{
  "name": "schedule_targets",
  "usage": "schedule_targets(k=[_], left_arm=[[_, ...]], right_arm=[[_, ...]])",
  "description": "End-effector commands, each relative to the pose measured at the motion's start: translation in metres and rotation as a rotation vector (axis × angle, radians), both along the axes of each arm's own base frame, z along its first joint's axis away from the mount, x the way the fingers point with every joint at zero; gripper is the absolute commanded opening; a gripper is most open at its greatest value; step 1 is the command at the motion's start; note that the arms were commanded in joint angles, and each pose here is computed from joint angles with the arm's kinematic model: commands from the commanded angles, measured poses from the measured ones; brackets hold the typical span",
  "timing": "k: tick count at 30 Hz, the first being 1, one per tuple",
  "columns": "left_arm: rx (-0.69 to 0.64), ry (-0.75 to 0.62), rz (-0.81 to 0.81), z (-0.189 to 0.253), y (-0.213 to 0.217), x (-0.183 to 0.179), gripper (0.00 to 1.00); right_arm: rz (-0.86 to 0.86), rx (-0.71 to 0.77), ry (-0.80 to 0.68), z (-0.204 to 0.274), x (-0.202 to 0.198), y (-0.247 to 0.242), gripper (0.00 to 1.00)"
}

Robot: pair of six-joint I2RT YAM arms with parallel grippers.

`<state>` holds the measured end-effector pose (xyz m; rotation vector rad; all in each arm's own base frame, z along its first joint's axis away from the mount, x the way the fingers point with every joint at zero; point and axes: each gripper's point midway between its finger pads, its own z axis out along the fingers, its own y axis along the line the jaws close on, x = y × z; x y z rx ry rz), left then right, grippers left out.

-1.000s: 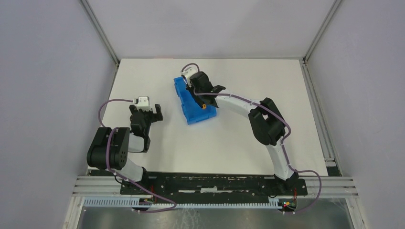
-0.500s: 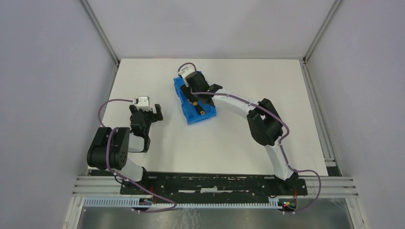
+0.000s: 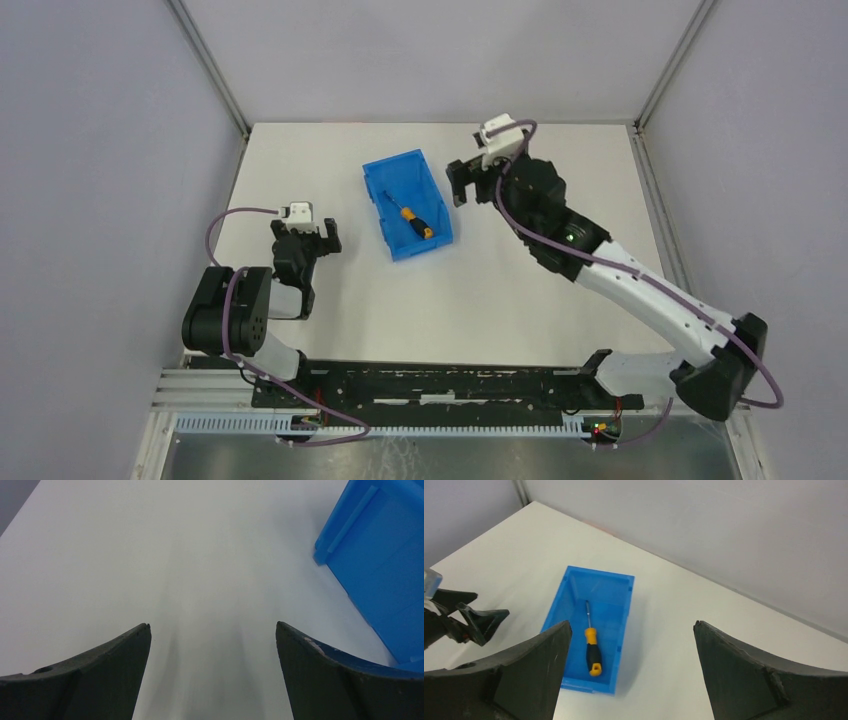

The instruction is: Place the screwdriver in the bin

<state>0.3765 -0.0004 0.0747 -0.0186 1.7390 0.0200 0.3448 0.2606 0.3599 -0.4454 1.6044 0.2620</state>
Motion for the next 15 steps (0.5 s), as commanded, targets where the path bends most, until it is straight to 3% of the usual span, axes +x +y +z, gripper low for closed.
schedule_targets(k=[1,9,15], left_arm=[[-0.022,-0.044,0.000,0.013,0.000,0.004,1.00],[-0.022,-0.044,0.002,0.013,0.000,0.004,1.00],[-0.023,-0.045,0.002,0.013,0.000,0.004,1.00]], right_arm=[[-0.174,-0.046,0.060,-0.084,-0.018,-0.055,0.98],[-0.321,-0.040,0.185,-0.224,-0.066,-0.121,0.98],[-0.366,-0.080,0.237,-0.256,-0.072,-0.132,0.98]])
